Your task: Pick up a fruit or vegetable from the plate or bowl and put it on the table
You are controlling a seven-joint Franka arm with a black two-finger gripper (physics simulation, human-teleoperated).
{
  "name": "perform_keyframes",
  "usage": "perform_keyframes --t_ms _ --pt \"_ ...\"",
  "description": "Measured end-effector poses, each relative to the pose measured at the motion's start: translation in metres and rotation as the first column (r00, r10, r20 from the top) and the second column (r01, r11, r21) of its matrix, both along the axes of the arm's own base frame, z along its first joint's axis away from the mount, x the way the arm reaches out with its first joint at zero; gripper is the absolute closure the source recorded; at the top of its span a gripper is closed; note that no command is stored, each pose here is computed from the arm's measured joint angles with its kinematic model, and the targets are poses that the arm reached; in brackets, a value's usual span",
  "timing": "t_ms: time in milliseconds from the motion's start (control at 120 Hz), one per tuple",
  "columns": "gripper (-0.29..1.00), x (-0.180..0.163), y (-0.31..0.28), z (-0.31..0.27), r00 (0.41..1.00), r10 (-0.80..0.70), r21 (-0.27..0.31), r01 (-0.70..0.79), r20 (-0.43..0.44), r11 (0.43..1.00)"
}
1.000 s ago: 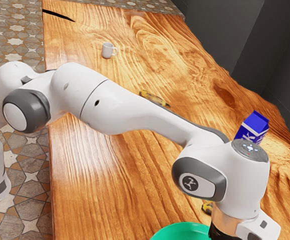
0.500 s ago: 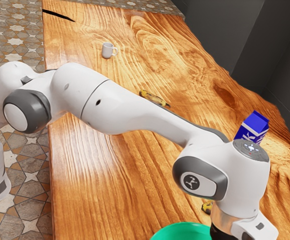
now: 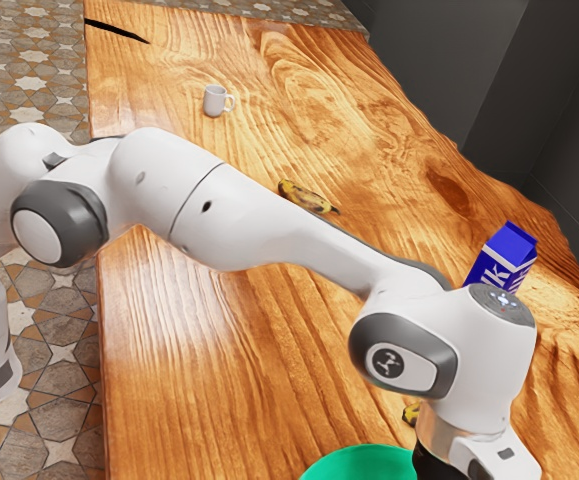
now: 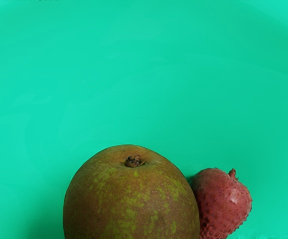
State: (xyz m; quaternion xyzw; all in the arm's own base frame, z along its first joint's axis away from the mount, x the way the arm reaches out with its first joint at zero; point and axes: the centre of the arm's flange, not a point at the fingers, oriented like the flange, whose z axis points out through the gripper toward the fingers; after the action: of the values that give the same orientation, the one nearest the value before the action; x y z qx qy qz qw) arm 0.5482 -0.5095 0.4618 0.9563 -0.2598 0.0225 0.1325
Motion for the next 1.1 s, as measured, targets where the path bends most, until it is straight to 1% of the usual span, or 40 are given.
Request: perform_keyframes --t_ms 483,833,1100 --pt "0.0 0.0 -0.004 -0.002 0.997 -0.076 -0.031 0.077 0.018 0.997" --pt "0.0 0.007 -0.005 -0.006 0.995 -0.097 -0.04 0.098 0.027 0.994" --pt "0.0 0.008 -0.007 -0.018 0.994 -0.11 -0.036 0.111 0.019 0.993"
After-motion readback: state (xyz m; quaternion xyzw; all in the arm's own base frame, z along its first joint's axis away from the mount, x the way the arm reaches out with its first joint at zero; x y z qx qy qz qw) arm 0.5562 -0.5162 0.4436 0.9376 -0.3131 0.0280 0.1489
